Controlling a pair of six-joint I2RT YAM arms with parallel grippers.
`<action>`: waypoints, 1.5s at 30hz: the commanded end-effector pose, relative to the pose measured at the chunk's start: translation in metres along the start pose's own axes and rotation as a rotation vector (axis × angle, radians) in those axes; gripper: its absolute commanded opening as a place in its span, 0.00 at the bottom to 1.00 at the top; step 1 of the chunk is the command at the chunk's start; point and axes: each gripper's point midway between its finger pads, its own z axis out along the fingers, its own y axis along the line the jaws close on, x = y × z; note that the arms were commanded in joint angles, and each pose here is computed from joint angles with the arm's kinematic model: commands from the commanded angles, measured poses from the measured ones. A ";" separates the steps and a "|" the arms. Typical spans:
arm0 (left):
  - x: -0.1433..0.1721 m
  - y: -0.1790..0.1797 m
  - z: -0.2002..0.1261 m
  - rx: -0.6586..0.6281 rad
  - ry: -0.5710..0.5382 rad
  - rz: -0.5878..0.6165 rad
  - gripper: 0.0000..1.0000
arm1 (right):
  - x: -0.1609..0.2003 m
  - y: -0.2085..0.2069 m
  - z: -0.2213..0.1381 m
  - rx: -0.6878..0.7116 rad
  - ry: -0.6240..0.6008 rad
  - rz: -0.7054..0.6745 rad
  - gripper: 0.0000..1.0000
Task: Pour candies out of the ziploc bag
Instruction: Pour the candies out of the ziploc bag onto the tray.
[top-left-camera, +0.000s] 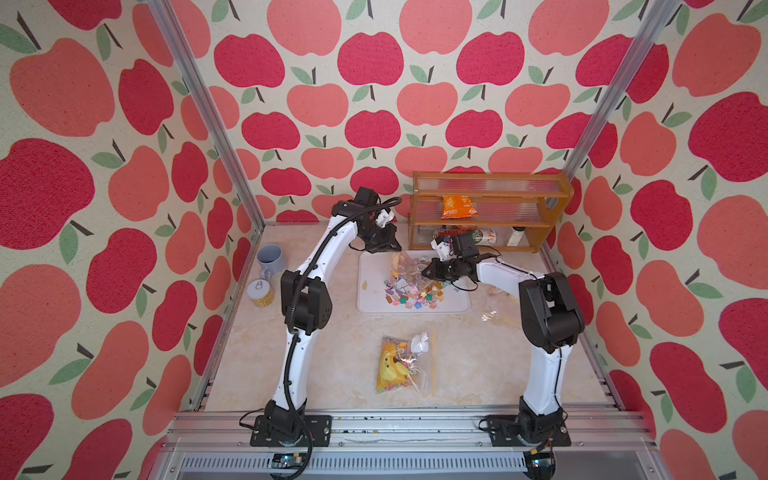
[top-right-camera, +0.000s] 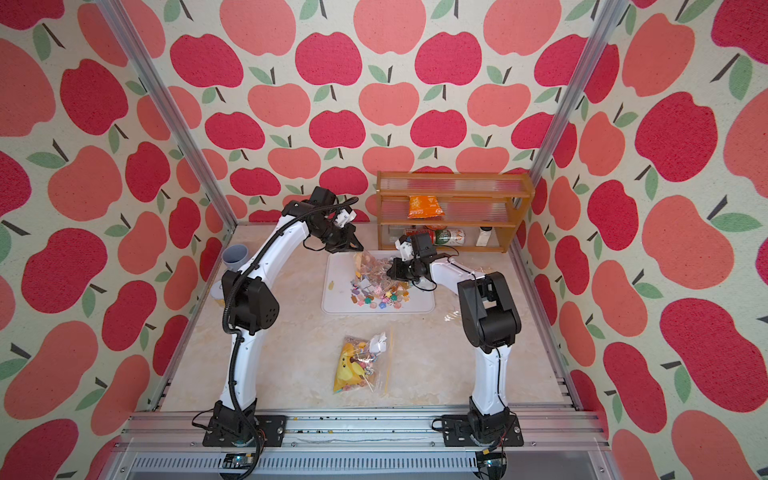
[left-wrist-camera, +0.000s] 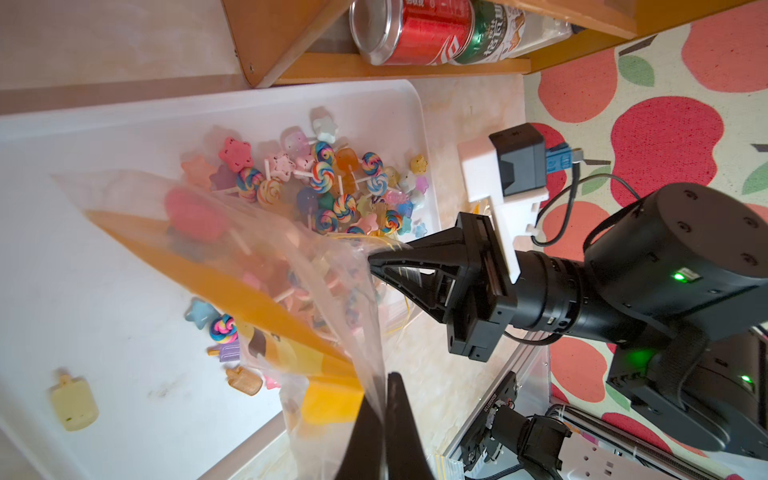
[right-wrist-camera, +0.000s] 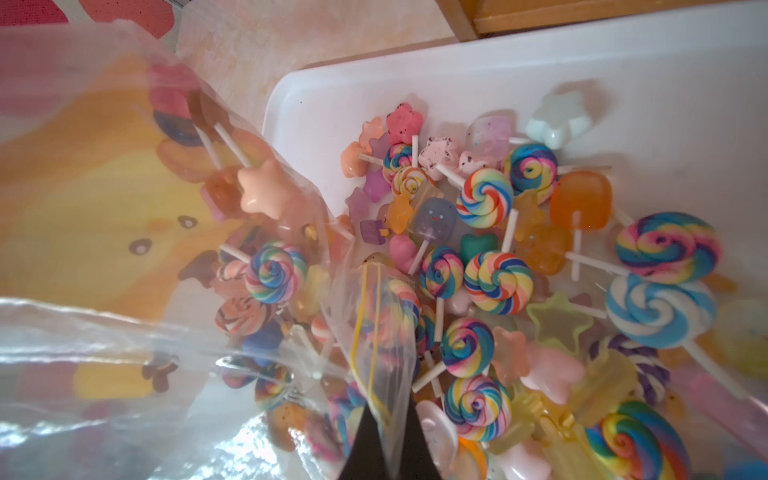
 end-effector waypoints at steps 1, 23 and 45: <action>-0.007 -0.035 -0.030 0.055 -0.061 0.048 0.00 | -0.007 0.010 -0.004 -0.046 -0.031 0.005 0.00; -0.010 -0.042 -0.069 0.047 -0.114 0.067 0.00 | -0.003 0.036 0.039 -0.109 -0.001 0.016 0.03; 0.007 0.123 -0.008 -0.320 -0.002 -0.180 0.99 | -0.008 0.045 0.033 -0.108 -0.005 -0.006 0.03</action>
